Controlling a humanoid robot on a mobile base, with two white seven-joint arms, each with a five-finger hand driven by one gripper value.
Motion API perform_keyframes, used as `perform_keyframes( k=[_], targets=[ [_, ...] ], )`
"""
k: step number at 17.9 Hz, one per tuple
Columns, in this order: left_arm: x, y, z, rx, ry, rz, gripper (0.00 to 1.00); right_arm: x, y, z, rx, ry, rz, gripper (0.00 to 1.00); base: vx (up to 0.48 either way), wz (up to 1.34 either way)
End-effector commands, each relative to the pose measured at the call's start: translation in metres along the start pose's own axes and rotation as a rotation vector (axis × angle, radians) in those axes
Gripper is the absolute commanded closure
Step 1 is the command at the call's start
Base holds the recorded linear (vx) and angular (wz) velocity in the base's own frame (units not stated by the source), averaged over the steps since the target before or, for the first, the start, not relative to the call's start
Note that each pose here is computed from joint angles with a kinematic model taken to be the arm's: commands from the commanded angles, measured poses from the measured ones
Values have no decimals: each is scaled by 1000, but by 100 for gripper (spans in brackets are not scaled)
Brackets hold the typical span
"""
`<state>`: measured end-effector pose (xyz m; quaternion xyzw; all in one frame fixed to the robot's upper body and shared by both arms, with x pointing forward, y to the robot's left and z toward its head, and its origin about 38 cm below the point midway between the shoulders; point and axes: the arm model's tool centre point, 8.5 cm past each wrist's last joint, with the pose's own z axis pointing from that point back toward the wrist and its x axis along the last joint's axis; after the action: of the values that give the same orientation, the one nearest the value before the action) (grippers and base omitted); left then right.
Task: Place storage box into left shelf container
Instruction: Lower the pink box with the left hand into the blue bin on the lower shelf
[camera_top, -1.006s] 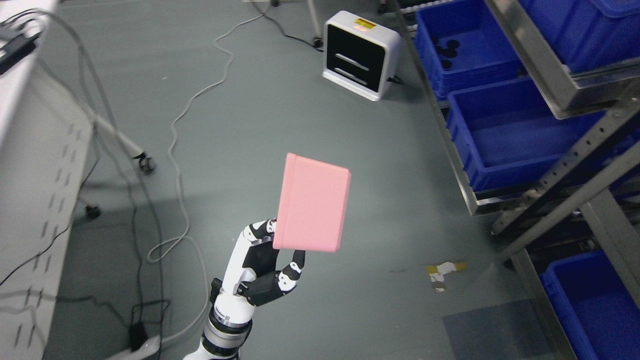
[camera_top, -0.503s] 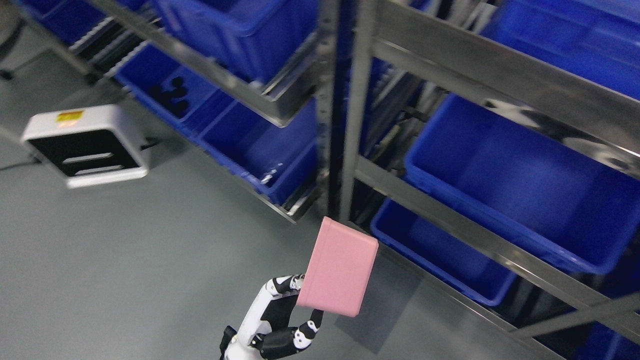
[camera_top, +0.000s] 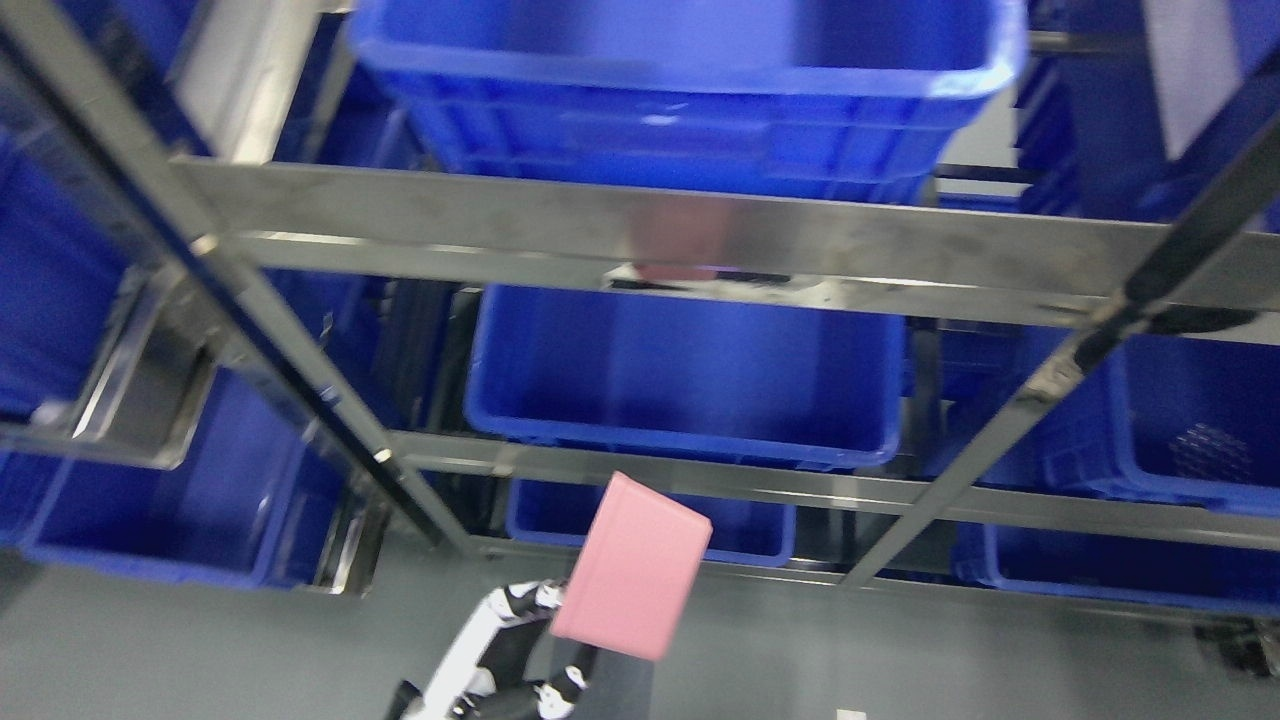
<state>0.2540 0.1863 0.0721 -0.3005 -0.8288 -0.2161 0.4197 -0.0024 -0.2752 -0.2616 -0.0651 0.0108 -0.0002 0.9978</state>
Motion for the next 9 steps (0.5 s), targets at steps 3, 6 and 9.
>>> perform_keyframes(
  k=[3,6,9],
  targets=[
    [41,181,26,-101,264,-473,98,0,-11,-1,-17,-8,-4,0,114,-565],
    [42,216,-14,-166,286,-576,98,0,-11,-1,-17,-8,-4,0,69,-385],
    [29,237,-73,-247,330,-666,98,0,-11,-1,-17,-8,-4,0,55,-203]
  ],
)
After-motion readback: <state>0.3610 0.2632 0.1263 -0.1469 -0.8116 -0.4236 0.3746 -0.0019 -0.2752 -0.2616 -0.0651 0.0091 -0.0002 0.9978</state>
